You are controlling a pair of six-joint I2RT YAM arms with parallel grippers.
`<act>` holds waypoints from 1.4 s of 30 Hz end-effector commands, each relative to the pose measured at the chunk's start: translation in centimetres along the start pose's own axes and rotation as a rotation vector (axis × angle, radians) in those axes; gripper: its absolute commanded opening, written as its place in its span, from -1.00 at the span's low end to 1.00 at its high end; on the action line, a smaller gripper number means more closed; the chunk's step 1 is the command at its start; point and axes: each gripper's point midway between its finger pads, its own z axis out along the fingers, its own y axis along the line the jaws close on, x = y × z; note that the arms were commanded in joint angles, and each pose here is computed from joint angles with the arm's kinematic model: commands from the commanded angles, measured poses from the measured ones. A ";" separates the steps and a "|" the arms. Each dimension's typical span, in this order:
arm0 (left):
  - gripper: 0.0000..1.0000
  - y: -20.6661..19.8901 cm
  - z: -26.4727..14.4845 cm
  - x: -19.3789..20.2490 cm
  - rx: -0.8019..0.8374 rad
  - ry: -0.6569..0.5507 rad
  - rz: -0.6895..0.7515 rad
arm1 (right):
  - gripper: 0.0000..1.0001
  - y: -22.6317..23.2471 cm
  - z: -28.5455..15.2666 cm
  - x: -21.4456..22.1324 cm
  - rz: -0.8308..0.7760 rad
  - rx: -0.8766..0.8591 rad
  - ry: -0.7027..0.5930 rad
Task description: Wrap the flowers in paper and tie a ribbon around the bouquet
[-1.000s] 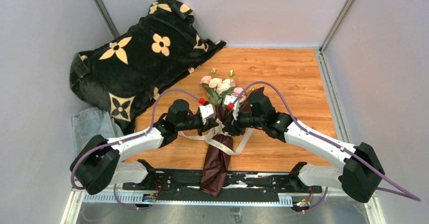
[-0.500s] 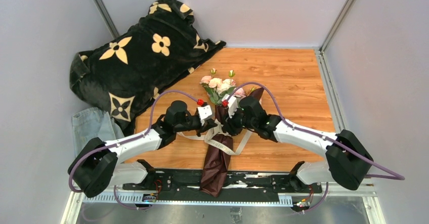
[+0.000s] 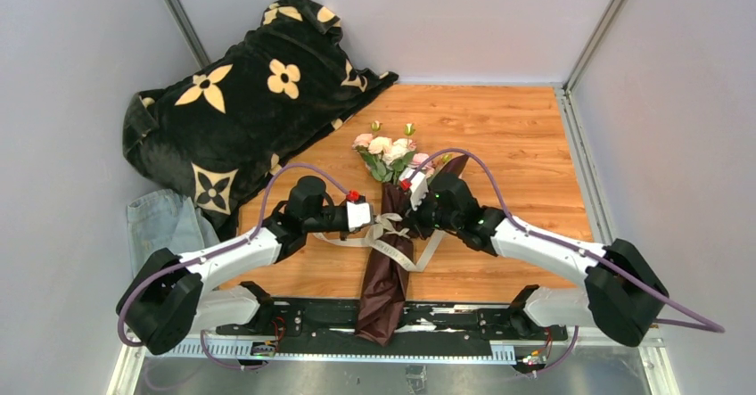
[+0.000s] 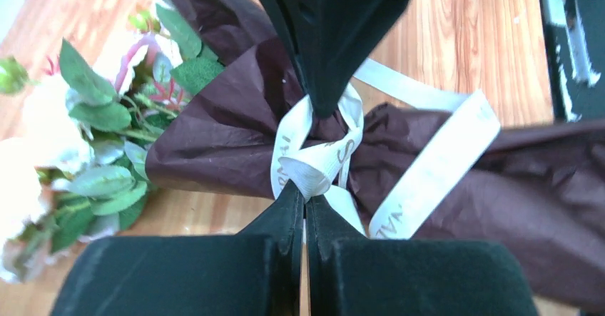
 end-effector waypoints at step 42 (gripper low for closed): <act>-1.00 -1.5 -0.4 1.3 0.109 0.002 0.257 | -0.67 7.3 -0.4 2.0 -0.280 -0.244 -0.092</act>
